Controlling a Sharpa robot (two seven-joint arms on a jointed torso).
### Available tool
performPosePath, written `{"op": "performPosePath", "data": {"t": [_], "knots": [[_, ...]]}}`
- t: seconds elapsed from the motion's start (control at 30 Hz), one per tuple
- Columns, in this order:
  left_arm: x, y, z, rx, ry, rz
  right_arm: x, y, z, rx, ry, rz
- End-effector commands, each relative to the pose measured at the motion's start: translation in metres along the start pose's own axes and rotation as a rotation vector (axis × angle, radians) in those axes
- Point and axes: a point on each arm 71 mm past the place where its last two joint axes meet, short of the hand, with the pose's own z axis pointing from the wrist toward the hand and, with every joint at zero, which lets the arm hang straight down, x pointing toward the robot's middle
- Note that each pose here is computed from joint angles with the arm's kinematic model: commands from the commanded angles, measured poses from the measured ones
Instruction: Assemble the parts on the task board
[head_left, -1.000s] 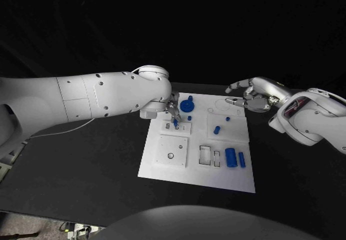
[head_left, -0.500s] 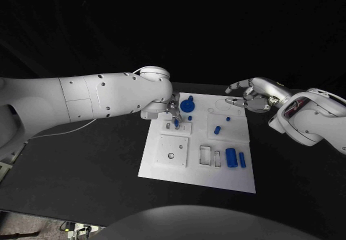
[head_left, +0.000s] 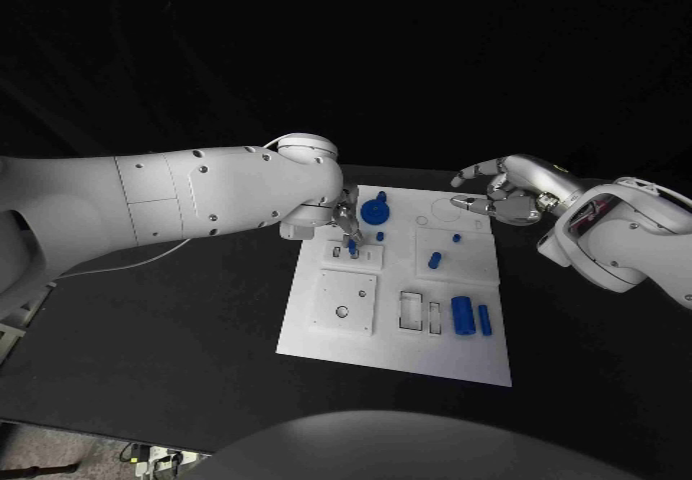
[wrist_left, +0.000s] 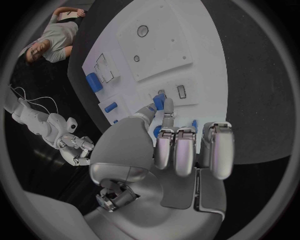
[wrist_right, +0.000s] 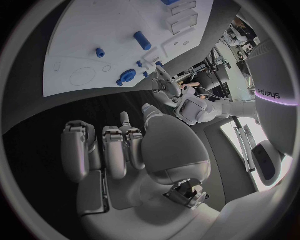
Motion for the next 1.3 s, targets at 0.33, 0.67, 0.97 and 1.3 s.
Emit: {"op": "performPosePath", "data": {"t": [0.33, 0.67, 0.97, 1.3], "knots": [[0.0032, -0.0037, -0.0011, 0.016, -0.003, -0.005, 0.0014, 0.0004, -0.0004, -0.005, 0.013, -0.003], [0.0040, -0.0030, -0.0015, 0.017, -0.006, -0.006, 0.0016, 0.0002, -0.0008, -0.006, 0.012, -0.003], [0.0031, -0.0012, -0.0009, 0.011, -0.013, -0.003, 0.0017, -0.0003, -0.0016, -0.005, 0.012, -0.002], [0.0037, -0.0026, -0.0001, 0.014, -0.008, -0.003, 0.0018, -0.0005, -0.0020, -0.005, 0.011, -0.002]]}}
